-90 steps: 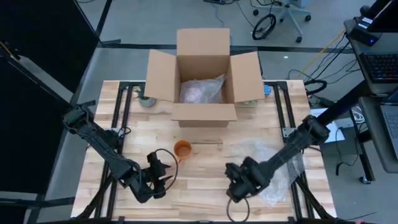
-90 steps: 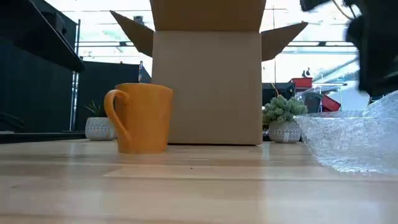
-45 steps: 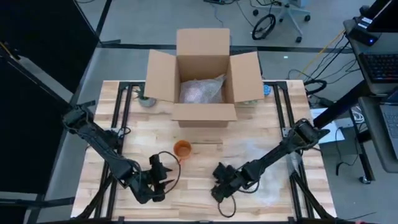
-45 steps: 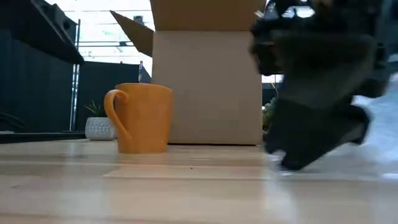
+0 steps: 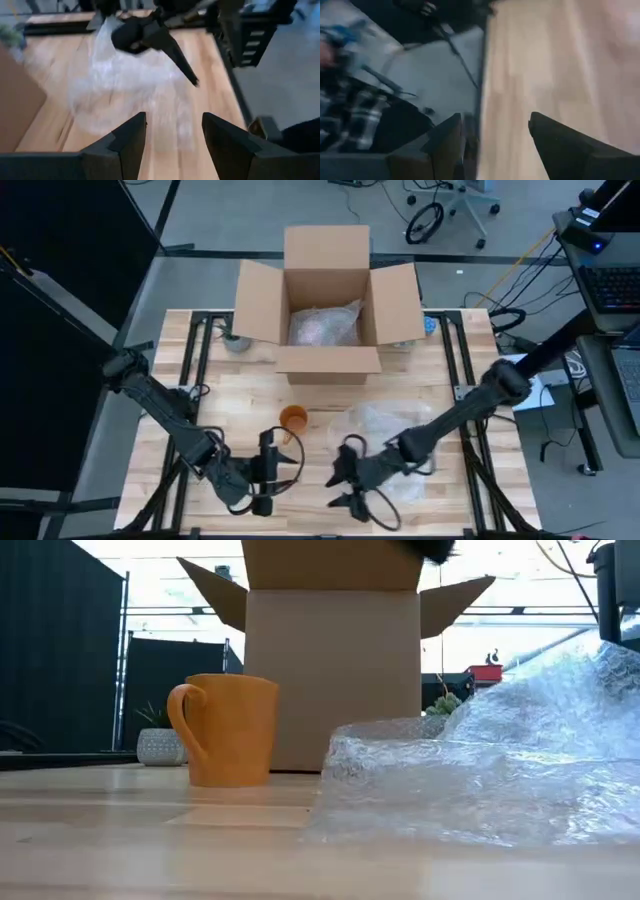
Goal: Wrap mug
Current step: Wrap the orange mug with transparent bubble wrap
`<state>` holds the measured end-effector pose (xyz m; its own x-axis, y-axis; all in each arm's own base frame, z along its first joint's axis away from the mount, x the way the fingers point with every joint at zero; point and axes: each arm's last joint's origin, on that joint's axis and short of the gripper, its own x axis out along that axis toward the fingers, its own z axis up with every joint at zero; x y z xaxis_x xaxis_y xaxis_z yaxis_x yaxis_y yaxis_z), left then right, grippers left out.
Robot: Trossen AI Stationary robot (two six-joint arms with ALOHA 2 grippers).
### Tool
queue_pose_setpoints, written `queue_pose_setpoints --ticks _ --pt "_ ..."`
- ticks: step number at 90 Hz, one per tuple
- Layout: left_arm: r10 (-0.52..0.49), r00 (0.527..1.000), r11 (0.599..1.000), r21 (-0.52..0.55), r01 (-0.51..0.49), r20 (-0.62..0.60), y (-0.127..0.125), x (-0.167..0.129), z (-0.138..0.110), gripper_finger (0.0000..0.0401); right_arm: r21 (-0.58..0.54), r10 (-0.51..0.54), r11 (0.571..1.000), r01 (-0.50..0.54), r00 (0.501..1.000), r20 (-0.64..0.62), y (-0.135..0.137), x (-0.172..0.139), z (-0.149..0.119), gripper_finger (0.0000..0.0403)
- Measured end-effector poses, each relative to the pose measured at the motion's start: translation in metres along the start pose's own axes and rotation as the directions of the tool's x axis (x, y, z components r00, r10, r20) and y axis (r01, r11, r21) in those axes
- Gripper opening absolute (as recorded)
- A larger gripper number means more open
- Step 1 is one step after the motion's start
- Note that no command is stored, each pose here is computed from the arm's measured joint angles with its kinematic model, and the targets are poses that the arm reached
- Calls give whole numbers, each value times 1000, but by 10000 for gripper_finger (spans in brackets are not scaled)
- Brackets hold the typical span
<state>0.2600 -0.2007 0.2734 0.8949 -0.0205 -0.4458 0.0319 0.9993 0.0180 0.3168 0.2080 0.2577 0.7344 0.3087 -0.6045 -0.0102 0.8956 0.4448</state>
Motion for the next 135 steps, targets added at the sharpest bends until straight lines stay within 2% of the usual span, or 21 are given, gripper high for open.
queue_pose_setpoints --ticks 7,13,19,27,34,39,48,64,78,86,93,100,108,114,120,127,135 --pt "18 1000 1000 -18 -18 6 7 5 3 182 70 -147 986 154 985 -96 1 -19 -19 222" --pt "35 999 999 -30 -35 7 12 8 4 182 140 -281 941 308 942 -183 -1 -34 -38 222" --pt "44 999 999 -32 -44 3 15 10 5 182 196 -411 861 469 870 -273 -4 -48 -57 222" --pt "56 998 998 -34 -56 2 19 13 6 182 234 -566 712 662 738 -366 -9 -65 -80 222" --pt "64 998 998 -29 -64 1 22 14 7 182 262 -645 605 752 656 -393 -9 -79 -93 222" --pt "68 998 998 -18 -68 1 23 15 7 182 282 -682 544 790 612 -400 -10 -86 -99 222" --pt "72 997 997 -15 -72 0 25 15 7 182 311 -710 487 816 577 -403 -16 -86 -109 222" --pt "77 997 997 10 -77 -3 26 16 7 182 333 -686 506 795 606 -403 -35 -67 -128 221" --pt "76 997 997 11 -76 -4 25 16 7 182 354 -655 557 751 660 -369 -45 -55 -138 196" --pt "78 997 997 14 -77 -9 26 16 7 182 380 -626 612 694 718 -304 -41 -49 -136 156" --pt "80 997 997 20 -80 -16 26 16 6 182 380 -588 680 627 776 -229 -34 -46 -130 111" --pt "80 997 997 19 -79 -16 26 16 6 182 370 -532 757 539 837 -130 -24 -48 -116 61" --pt "81 997 997 18 -81 -16 26 16 6 182 343 -484 824 452 875 11 -12 -57 -94 13" --pt "82 997 997 17 -82 -15 27 17 6 182 319 -462 858 403 877 136 -4 -66 -75 10" --pt "81 997 997 14 -81 -11 26 17 6 182 294 -456 877 380 851 261 1 -74 -57 19" --pt "77 997 997 5 -77 2 26 17 8 182 276 -470 879 389 801 369 1 -78 -43 30" --pt "75 997 997 -3 -75 15 26 17 9 182 281 -496 868 410 757 426 -6 -75 -27 39"
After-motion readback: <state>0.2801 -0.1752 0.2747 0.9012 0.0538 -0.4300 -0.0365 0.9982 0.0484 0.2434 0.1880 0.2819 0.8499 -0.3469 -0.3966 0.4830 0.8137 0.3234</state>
